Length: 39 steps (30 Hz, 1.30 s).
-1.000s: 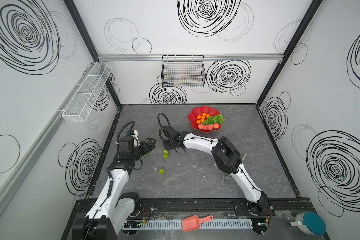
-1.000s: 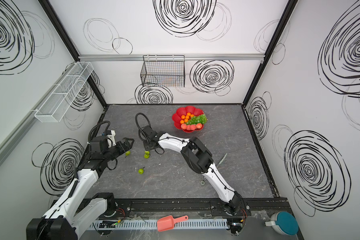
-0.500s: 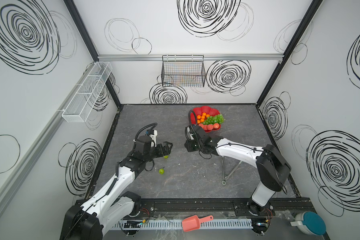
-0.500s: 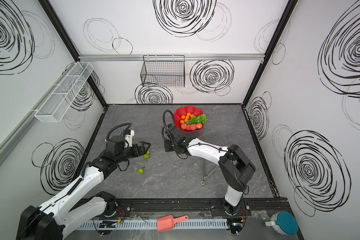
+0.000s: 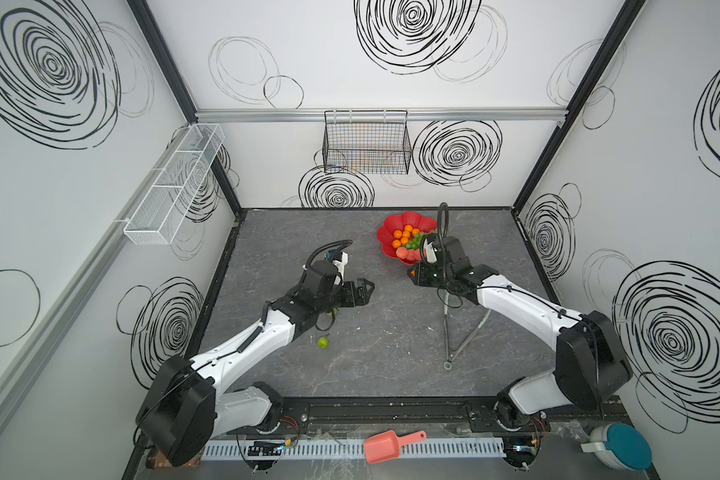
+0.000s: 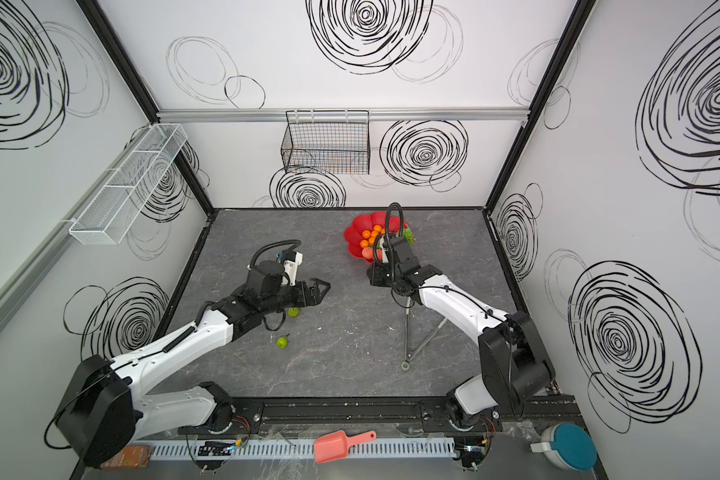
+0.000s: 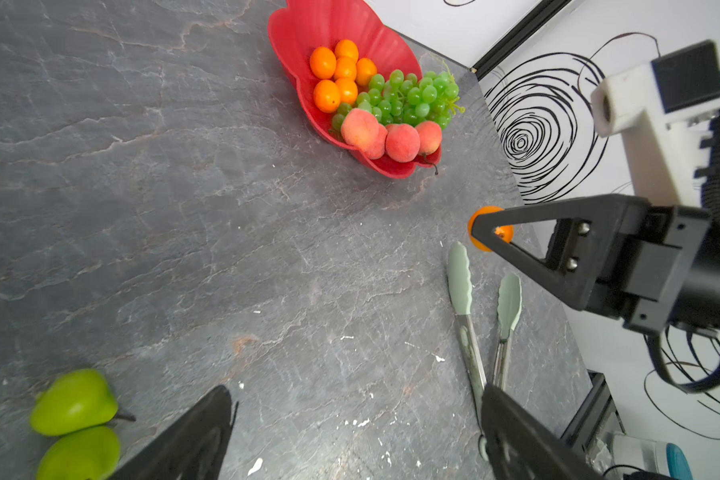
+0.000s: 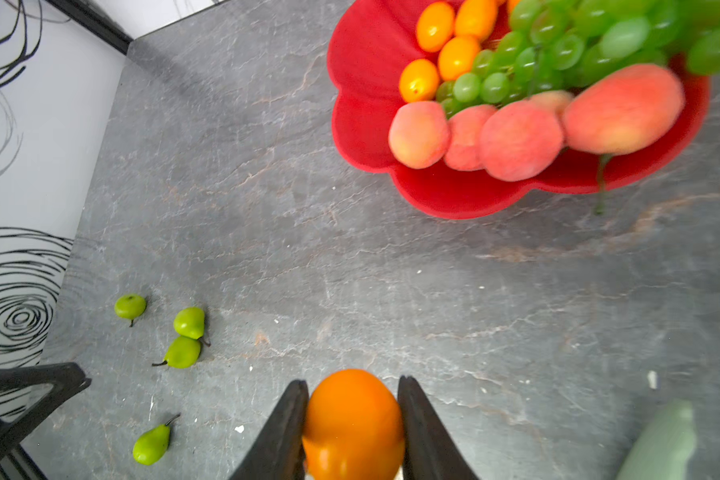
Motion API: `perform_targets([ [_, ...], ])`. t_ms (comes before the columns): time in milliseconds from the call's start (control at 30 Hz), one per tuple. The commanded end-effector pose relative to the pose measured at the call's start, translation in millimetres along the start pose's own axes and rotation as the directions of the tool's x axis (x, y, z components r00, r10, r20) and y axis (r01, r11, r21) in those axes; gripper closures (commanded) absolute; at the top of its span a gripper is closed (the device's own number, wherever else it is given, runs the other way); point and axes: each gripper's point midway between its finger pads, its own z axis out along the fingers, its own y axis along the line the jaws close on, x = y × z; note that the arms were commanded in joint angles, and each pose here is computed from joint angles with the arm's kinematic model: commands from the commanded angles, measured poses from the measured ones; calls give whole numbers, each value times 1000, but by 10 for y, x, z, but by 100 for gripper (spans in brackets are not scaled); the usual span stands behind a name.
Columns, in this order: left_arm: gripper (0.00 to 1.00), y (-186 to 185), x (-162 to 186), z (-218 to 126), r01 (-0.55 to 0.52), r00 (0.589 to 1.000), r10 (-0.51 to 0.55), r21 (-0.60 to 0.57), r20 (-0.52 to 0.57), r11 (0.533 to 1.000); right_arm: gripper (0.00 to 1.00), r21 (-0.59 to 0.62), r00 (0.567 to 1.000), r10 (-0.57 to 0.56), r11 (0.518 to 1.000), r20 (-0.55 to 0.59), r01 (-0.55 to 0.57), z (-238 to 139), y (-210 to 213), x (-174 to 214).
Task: Place and organize the fake fruits in the fruit bowl
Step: 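Lift the kumquat with the right gripper and carry it over the bowl, then lower the kumquat into the bowl and open the right gripper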
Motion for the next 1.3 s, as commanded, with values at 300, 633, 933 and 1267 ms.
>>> perform_targets([
  [300,4,-431,-674,338,-57,995,51,64,90,996,66,2,999,0,1000,51,0,-78,-287,-649],
  [633,4,-559,-1064,709,-36,993,26,83,117,996,66,20,995,18,1000,93,-20,132,-488,-1178],
  [933,4,-561,-1392,1080,-6,990,-7,94,138,996,66,66,995,16,998,102,-23,532,-651,-1592],
  [1267,4,-517,-1412,1349,-5,991,-23,213,130,977,66,124,998,-19,992,60,12,1134,-841,-1878],
])
